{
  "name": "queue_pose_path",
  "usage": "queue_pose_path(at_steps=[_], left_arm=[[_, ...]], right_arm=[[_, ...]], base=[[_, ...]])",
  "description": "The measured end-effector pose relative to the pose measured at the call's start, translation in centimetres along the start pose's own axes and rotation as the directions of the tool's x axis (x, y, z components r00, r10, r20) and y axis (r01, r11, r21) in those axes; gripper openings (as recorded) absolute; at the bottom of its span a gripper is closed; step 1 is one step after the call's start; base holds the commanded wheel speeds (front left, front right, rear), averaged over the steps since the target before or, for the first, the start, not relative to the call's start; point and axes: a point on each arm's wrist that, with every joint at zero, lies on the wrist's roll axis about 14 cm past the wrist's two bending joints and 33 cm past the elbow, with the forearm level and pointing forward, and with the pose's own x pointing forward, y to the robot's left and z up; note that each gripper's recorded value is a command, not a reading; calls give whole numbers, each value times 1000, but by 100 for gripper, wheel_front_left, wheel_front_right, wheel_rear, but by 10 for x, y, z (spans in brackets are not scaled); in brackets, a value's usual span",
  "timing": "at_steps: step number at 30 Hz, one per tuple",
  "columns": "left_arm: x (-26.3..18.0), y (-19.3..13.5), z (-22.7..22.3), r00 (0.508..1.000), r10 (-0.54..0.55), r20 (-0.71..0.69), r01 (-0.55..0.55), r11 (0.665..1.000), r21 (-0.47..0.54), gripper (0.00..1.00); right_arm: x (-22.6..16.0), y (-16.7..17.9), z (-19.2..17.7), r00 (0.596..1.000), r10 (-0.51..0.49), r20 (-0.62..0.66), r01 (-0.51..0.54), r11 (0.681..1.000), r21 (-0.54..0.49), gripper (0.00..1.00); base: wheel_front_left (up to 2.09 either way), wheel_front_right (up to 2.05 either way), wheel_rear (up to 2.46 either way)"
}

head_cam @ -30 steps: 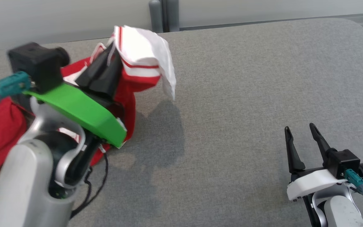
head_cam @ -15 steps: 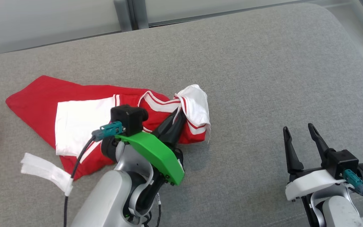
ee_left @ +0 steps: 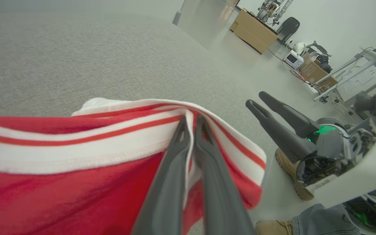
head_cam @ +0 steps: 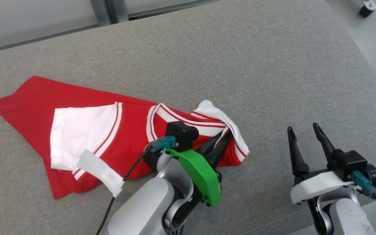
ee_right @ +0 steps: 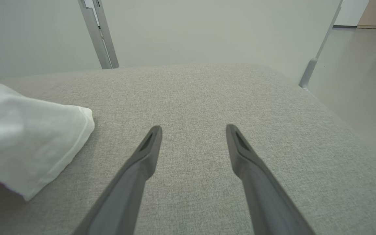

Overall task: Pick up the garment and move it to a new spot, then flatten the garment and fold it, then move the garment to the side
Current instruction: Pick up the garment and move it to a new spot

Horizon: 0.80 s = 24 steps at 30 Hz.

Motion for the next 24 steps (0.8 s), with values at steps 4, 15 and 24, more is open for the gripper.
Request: queue_pose_path(at_steps=[4,15,24], left_arm=[[10,-36,-1,992,-123,-1,123,992,9,0],[27,-66,-12,977,-213,-18,213,977,-1,0],[28,-13,-36,996,-47,-70,51,997,53,12]], right_arm=[[-4,-7,-1,1000,-22,-5,22,1000,2,100],[-13,-21,0,998,-68,-7,68,998,5,100],[-16,-21,-6,997,-69,-27,69,997,16,100]], base=[[0,0,0],[0,0,0],[0,0,0]])
